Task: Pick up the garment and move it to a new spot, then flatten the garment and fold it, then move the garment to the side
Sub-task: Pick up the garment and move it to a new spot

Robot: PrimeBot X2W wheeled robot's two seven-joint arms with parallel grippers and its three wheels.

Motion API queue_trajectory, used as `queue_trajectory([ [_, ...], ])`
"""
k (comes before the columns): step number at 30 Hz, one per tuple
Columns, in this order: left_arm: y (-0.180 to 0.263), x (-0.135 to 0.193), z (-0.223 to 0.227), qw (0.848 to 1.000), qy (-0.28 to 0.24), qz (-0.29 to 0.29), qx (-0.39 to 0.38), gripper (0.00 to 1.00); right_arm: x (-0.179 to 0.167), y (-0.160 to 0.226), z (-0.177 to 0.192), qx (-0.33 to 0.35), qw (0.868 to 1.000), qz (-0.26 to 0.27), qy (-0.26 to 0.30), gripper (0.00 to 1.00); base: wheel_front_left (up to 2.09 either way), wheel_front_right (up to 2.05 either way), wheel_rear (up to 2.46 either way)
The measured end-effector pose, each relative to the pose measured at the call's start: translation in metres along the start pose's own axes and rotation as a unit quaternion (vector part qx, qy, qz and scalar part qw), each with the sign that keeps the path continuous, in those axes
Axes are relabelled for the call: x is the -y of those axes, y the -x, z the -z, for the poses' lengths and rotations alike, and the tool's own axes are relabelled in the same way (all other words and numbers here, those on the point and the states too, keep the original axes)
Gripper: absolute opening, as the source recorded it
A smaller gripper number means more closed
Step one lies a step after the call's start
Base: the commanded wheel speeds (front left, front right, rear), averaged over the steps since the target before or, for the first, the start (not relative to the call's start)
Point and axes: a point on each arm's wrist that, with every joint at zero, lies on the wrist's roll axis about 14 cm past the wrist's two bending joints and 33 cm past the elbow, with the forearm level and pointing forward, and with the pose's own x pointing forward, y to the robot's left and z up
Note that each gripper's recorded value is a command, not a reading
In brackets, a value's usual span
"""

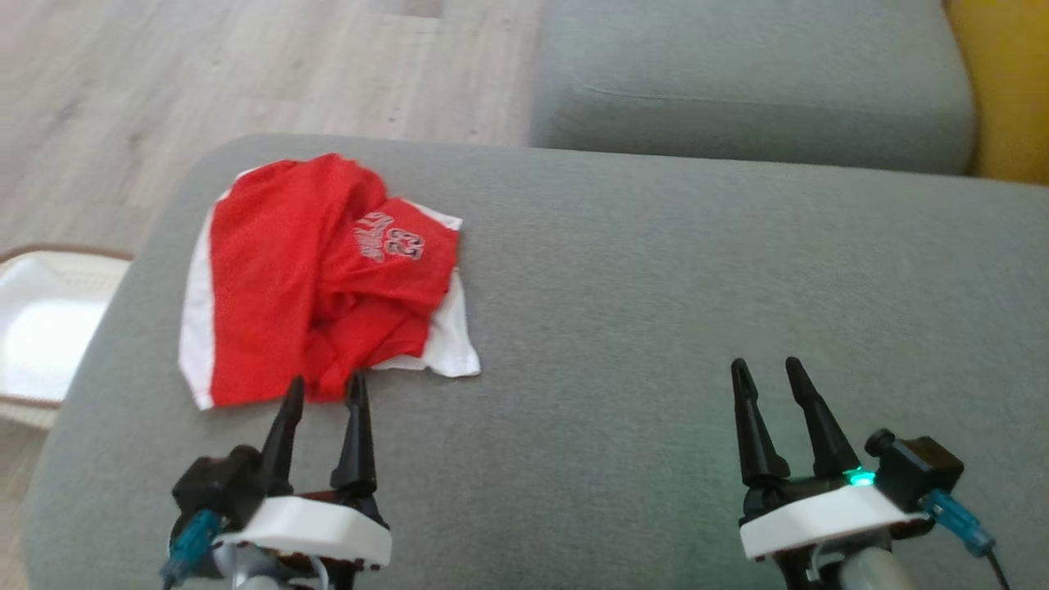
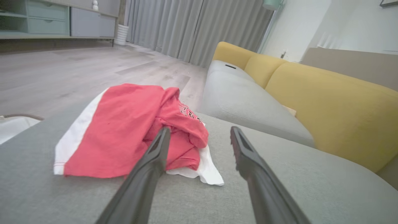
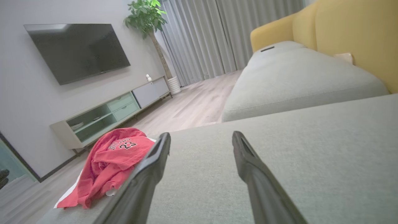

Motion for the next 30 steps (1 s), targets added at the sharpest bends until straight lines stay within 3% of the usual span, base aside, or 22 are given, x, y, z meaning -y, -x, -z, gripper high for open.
queue_trajectory([
  [13,0.026,-0.046,-0.016,0.997,-0.005,-0.076,0.028,1.0,-0.045,-0.012,0.019,-0.032,0.997,-0.071,-0.009,1.0,0.0,0.0,0.0],
  [30,0.018,-0.052,-0.011,0.996,-0.019,-0.083,0.016,1.0,-0.031,-0.011,0.025,-0.04,0.998,-0.053,-0.007,1.0,0.0,0.0,0.0],
])
